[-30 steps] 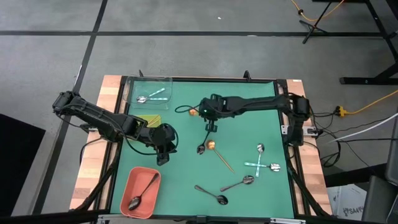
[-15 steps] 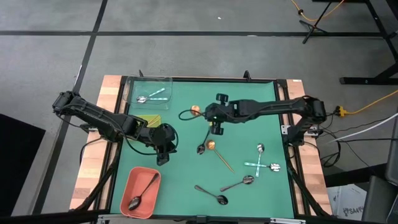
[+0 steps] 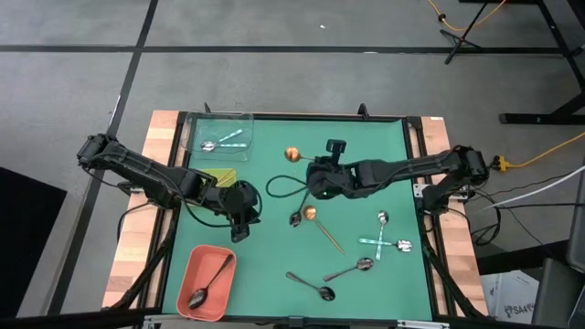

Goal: Sort silverware by color (type)
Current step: Put the gold spoon into the yellow bin

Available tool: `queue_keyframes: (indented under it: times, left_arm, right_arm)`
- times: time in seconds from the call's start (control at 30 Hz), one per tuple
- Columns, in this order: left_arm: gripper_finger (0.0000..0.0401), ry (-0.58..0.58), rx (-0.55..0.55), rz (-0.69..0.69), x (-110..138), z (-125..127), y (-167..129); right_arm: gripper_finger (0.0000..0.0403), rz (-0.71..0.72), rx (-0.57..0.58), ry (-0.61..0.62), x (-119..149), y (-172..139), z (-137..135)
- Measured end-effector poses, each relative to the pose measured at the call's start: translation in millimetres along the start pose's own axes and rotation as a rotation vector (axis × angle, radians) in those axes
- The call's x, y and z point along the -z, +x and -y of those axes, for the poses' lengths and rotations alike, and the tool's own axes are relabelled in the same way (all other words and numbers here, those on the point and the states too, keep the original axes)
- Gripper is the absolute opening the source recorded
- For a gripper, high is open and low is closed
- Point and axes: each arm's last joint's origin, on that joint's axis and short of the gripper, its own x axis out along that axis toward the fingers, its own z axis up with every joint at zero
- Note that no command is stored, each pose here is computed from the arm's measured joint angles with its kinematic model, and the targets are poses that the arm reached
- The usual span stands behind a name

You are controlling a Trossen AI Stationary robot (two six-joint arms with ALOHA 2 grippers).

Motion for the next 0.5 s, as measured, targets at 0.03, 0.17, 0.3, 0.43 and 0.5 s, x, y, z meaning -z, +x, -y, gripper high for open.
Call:
queue_keyframes:
  times: [0.03, 0.17, 0.3, 0.43, 0.5]
  left_arm:
    - [0.0083, 0.000, 0.000, 0.000, 0, 0, 0]
    - [0.0083, 0.000, -0.007, 0.005, 0, 0, 0]
    - [0.0083, 0.000, -0.041, 0.028, -1, -1, 0]
    - [0.0083, -0.003, -0.072, 0.048, -2, -3, 0]
    - [0.0083, -0.009, -0.079, 0.052, -3, -5, 0]
  right_arm:
    - [0.0001, 0.004, 0.015, -0.006, 0, -2, -2]
    - [0.0001, 0.016, 0.096, -0.056, -1, -11, -7]
    - [0.0001, 0.028, 0.154, -0.088, -2, -18, -12]
    - [0.0001, 0.038, 0.169, -0.110, -3, -22, -16]
    - [0.0001, 0.044, 0.165, -0.141, -3, -25, -18]
